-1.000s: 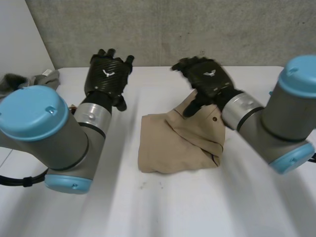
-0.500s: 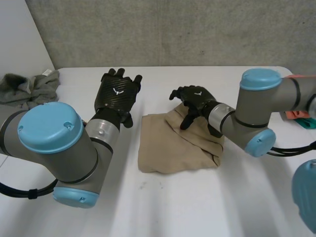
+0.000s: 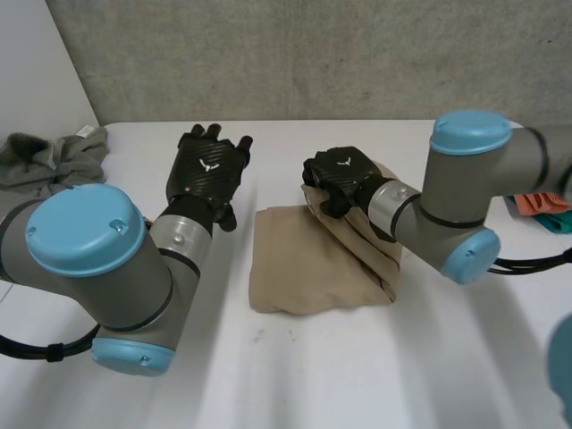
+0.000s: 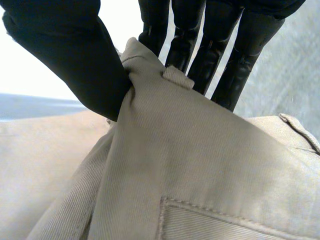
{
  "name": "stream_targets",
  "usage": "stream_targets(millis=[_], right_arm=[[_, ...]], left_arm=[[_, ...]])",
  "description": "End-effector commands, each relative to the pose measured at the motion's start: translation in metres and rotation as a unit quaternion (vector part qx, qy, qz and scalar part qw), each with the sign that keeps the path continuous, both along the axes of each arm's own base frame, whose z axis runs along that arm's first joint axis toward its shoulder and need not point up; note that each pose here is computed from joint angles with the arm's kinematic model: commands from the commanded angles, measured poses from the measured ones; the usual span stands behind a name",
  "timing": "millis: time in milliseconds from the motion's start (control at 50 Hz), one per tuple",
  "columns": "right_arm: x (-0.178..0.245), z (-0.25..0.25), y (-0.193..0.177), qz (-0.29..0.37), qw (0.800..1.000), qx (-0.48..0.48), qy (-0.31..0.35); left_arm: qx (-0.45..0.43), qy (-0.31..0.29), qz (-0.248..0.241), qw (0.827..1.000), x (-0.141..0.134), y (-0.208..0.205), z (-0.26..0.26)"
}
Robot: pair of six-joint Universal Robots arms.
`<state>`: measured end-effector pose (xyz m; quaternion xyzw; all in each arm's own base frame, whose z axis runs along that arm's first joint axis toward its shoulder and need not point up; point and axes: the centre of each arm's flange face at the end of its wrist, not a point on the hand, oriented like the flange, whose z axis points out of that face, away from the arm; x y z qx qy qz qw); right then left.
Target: Fold the laundry.
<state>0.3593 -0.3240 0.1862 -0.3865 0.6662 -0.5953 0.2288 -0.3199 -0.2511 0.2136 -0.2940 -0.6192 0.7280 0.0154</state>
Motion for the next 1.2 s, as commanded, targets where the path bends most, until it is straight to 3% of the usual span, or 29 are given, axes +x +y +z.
stream_targets(millis=[20, 220, 420, 580, 640, 680, 780, 920, 1020, 1200], right_arm=[[-0.001, 0.011, 0.051, 0.061, 0.997, -0.029, 0.04], [0.015, -0.027, 0.104, 0.156, 0.985, 0.003, 0.077], [0.024, -0.041, 0.111, 0.185, 0.977, -0.027, 0.1], [0.017, -0.026, 0.107, 0.149, 0.984, -0.024, 0.092], [0.008, -0.006, 0.103, 0.109, 0.992, 0.005, 0.06], [-0.013, 0.012, 0.084, 0.046, 0.998, 0.043, 0.018], [-0.058, 0.038, 0.046, -0.054, 0.991, 0.099, -0.07], [-0.065, 0.057, 0.029, -0.078, 0.988, 0.085, -0.1], [-0.058, 0.041, 0.018, -0.083, 0.989, 0.089, -0.085], [-0.036, -0.018, 0.005, -0.072, 0.995, 0.062, 0.039]], left_arm=[[-0.018, 0.013, 0.015, 1.0, 0.008, -0.007, 0.016], [-0.025, 0.023, 0.029, 0.999, 0.013, -0.013, 0.022], [-0.028, 0.034, 0.039, 0.998, 0.015, -0.014, 0.027], [-0.036, 0.048, 0.031, 0.998, 0.009, -0.013, 0.034], [-0.039, 0.067, 0.024, 0.997, 0.006, -0.012, 0.041], [-0.04, 0.079, 0.018, 0.996, 0.002, -0.011, 0.045], [-0.035, 0.109, -0.021, 0.993, -0.016, 0.001, 0.053], [0.002, 0.086, -0.072, 0.994, -0.048, 0.01, 0.027], [0.061, 0.041, -0.074, 0.995, -0.058, 0.008, -0.009], [0.155, -0.035, -0.053, 0.986, -0.051, 0.003, -0.066]])
